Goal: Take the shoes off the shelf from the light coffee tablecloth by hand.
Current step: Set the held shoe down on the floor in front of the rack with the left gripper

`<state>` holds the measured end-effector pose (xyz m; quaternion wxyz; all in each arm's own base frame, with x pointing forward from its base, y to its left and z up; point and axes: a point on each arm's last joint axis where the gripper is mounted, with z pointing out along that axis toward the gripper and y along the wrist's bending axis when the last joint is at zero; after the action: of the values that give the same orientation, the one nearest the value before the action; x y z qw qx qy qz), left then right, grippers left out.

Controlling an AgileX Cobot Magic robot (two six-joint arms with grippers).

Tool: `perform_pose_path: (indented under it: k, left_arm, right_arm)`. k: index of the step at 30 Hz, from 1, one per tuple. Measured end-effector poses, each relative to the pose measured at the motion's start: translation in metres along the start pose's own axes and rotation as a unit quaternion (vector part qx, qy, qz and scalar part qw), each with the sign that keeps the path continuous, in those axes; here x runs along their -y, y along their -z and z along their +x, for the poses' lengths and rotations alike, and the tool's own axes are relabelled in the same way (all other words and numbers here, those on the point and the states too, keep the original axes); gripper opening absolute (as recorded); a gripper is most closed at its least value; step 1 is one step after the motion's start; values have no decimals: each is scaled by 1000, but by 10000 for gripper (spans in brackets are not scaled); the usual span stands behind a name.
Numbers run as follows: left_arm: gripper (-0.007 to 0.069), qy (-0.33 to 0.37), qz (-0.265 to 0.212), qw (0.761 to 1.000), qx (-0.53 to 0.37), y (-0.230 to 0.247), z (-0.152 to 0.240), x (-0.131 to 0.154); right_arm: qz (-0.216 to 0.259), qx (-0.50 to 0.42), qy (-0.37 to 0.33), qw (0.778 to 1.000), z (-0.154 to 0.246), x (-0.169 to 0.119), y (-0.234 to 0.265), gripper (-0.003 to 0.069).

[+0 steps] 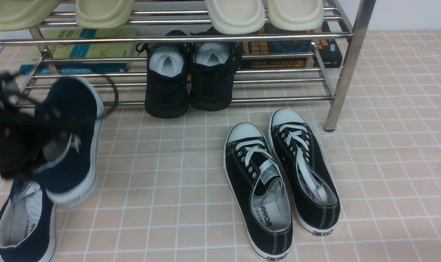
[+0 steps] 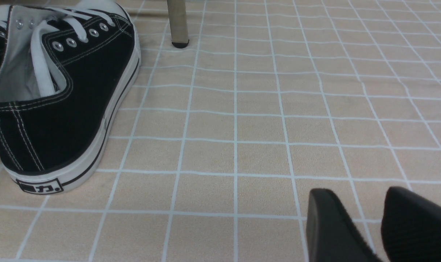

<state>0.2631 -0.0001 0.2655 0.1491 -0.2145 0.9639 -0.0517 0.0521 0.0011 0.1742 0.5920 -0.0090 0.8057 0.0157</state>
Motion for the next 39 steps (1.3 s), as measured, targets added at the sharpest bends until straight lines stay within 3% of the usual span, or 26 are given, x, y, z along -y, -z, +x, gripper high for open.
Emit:
perform_pose_path:
  k: [12,23,39]
  left_arm:
    - [34,-40,24,999,-16,-11,10,1]
    - [34,-42,-6,996,-73,-34,10,-2]
    - [71,-48,-8,997,-57,-40,5,-2]
  right_arm:
    - [0,0,0,1000,0,0,0,239]
    - [0,0,0,1000,0,0,0,240]
    - [0,0,0,1000,0,0,0,240]
